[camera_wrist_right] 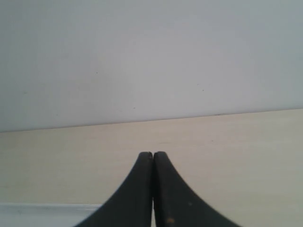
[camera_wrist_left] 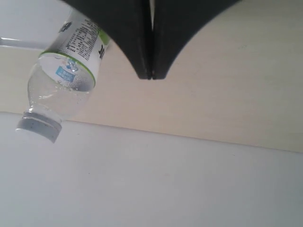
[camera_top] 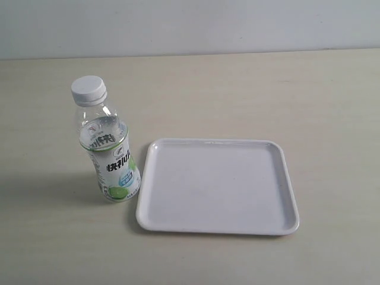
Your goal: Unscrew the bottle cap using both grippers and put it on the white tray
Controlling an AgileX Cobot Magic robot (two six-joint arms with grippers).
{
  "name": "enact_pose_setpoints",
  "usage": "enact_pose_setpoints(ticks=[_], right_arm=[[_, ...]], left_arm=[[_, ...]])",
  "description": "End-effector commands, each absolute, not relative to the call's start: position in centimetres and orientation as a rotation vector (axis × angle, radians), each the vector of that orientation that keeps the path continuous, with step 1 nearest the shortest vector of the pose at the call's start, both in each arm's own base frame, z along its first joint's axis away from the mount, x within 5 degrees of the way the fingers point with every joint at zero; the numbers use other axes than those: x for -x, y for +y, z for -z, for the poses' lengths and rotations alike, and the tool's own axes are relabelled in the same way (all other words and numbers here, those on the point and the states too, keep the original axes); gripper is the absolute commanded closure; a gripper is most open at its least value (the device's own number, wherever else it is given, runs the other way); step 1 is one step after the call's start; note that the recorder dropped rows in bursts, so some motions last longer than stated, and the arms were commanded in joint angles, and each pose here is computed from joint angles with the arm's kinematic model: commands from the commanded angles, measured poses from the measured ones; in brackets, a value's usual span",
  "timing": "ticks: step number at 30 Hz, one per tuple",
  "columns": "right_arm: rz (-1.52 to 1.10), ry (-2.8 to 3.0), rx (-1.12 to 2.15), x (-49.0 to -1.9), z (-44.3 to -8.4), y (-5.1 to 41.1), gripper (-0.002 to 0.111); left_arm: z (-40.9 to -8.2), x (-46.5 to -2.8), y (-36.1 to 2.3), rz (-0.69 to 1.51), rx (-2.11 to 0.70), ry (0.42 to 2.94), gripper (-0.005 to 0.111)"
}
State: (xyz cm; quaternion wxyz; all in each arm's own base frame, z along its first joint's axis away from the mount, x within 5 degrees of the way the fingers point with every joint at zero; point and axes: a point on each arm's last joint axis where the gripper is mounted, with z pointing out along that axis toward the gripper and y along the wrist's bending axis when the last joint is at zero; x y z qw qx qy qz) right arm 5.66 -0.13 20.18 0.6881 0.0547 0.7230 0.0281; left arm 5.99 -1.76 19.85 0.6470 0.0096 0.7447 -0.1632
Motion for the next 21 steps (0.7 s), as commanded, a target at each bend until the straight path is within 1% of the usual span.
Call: enact_pose_setpoints(ticks=[1,4,6,10,13,15,21], right_arm=[[-0.051,1.611,-0.12,-5.6,-20.1,-0.2,0.108],[-0.051,1.611,-0.12,-5.6,-20.1,-0.2,0.108],[-0.051,1.611,-0.12,-5.6,-20.1,-0.2,0.108],[-0.051,1.611,-0.12,-5.6,-20.1,-0.2,0.108],[-0.051,1.611,-0.12,-5.6,-20.1,-0.2,0.108],[-0.051,1.611,-0.12,-5.6,-20.1,-0.2,0.108],[-0.051,1.611,-0.12,-5.6,-20.1,-0.2,0.108]], left_arm=[[-19.7,-5.9,-2.0,0.397,-0.035,1.698,0.107],[-20.0,-6.0,-1.9,0.382,-0.036,1.665,0.107],[-20.6,-6.1,-1.5,0.392,0.035,1.597,0.107],[-22.0,-6.2,-0.3,0.605,0.384,1.407,0.107],[-22.6,-6.1,0.2,0.701,0.512,1.308,0.107],[-22.8,-6.1,0.1,0.687,0.488,1.308,0.107],[-27.2,-5.9,-0.5,0.656,0.347,1.306,0.107]])
